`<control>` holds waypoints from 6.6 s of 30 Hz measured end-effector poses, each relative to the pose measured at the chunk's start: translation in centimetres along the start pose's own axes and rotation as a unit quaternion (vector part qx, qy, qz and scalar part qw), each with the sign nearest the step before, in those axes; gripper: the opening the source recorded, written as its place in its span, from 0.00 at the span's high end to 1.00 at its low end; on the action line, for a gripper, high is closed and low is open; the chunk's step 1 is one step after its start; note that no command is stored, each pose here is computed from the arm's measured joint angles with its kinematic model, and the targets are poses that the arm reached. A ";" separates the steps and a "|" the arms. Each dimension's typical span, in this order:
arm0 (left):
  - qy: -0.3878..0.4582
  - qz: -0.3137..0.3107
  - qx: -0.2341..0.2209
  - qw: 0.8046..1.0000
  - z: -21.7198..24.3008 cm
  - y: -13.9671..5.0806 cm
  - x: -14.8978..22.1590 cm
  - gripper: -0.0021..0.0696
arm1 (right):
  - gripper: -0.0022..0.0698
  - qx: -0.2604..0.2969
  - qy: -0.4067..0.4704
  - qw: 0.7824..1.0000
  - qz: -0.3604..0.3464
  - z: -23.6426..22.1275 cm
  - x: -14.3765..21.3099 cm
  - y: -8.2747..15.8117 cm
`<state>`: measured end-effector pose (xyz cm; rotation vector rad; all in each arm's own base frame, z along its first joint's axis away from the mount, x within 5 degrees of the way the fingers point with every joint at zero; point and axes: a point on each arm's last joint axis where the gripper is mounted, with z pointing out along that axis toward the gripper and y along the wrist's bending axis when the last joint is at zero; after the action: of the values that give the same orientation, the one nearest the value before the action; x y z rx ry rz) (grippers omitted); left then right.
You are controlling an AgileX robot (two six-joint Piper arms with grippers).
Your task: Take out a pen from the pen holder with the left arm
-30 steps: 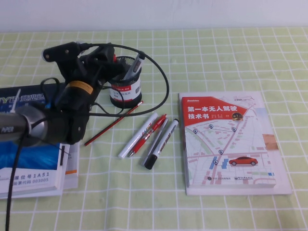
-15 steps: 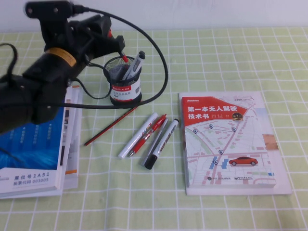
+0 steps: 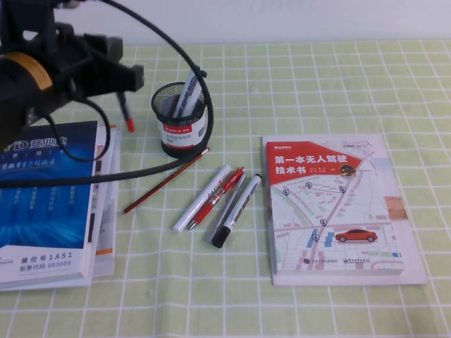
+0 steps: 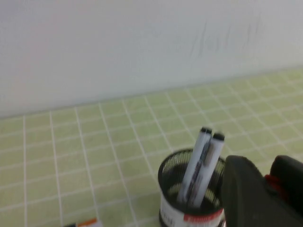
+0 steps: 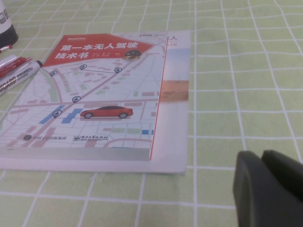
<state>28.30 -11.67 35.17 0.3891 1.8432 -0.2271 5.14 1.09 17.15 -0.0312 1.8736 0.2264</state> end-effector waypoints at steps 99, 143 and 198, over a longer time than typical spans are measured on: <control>0.403 0.227 0.140 0.875 20.8 -8.7 9.5 0.77 | 0.99 0.000 0.000 1.000 0.001 0.0 0.0 0.0; 0.209 0.082 0.087 0.971 -7.9 -4.0 4.7 0.97 | 0.99 0.000 0.000 1.000 0.001 0.0 0.0 0.0; -0.041 -0.039 -0.153 0.987 -19.0 1.2 24.1 0.98 | 0.99 -0.001 0.001 1.000 0.002 0.0 0.0 0.0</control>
<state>5.46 -0.36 18.00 0.0919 1.7796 -0.0107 5.14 1.10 17.14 -0.0289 1.8758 0.2304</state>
